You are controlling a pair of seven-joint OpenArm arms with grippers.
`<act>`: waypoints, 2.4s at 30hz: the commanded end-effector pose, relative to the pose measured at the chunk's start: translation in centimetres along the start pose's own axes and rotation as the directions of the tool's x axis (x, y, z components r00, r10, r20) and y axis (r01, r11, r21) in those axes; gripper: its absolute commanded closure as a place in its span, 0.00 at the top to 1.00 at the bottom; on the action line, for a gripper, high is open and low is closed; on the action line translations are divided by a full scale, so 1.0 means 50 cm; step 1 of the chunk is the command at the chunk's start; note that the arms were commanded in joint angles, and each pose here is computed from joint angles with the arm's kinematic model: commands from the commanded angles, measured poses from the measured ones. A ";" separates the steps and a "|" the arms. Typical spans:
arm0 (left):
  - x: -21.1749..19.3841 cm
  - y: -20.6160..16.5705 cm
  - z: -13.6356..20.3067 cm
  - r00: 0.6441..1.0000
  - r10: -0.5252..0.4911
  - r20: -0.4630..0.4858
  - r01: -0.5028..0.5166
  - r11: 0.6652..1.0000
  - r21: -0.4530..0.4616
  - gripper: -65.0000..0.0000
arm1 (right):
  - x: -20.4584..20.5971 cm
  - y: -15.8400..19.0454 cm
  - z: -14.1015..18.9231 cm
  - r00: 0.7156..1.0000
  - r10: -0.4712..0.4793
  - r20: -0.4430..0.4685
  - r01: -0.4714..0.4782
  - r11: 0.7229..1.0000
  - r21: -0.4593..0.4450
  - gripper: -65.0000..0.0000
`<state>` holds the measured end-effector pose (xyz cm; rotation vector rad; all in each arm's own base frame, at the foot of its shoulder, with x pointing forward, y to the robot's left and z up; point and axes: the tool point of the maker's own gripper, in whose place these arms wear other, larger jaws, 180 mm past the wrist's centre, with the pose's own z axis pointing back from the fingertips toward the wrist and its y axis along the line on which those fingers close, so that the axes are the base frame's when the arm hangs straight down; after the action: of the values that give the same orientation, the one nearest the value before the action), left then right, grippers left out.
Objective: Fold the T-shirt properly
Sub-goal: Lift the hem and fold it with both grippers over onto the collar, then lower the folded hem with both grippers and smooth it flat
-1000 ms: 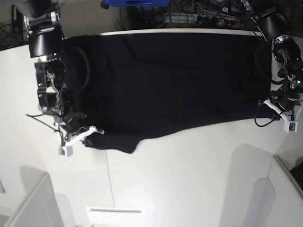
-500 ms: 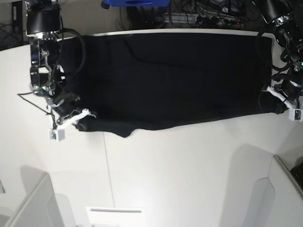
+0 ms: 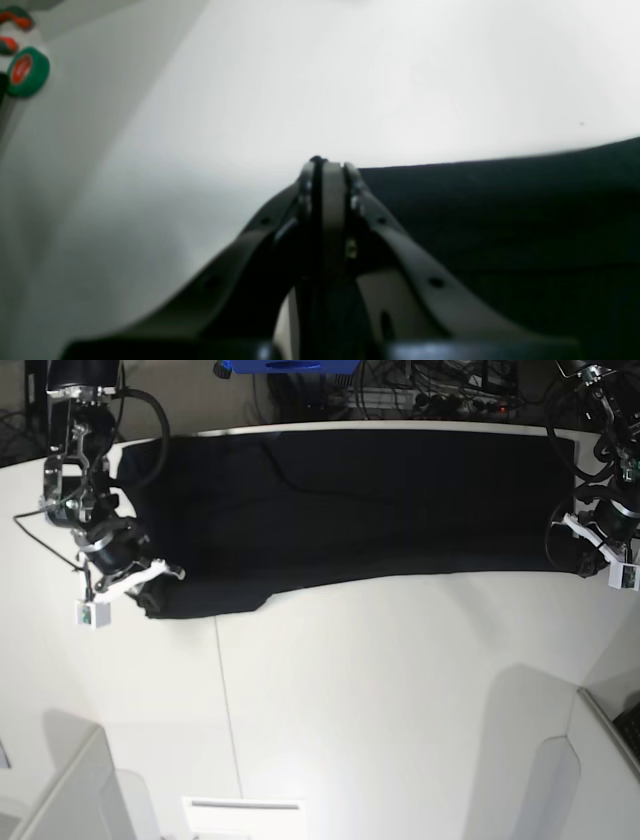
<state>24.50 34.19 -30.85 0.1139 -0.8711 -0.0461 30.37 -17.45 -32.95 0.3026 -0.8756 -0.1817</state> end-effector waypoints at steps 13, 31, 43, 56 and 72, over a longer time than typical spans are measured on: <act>0.023 0.034 0.032 0.998 -0.036 0.046 0.034 0.999 0.036 0.00 | -0.024 -0.025 0.064 1.000 0.008 0.017 -0.007 0.999 -0.037 0.00; -0.067 0.033 0.062 0.993 -0.090 -0.079 0.091 0.996 0.009 0.00 | -0.141 -0.027 0.103 0.994 -0.052 -0.099 0.046 0.997 -0.057 0.00; -0.129 0.010 0.073 0.982 -0.100 -0.161 0.096 0.995 -0.034 0.00 | -0.207 -0.045 0.129 0.989 -0.085 -0.123 0.073 0.993 -0.096 0.00; -0.179 0.025 0.076 0.951 -0.164 -0.263 0.177 0.984 0.027 0.00 | -0.223 -0.047 0.129 0.984 -0.116 -0.134 0.101 0.989 -0.110 0.01; -0.149 -0.012 0.087 0.962 -0.178 -0.207 0.189 0.981 0.037 0.65 | -0.217 -0.020 0.143 0.997 -0.073 -0.037 0.071 0.996 -0.051 0.37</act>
<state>16.24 33.61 -34.42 0.2341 -0.6429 -0.1717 17.28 -16.90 -38.02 0.2736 -0.7742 -0.2847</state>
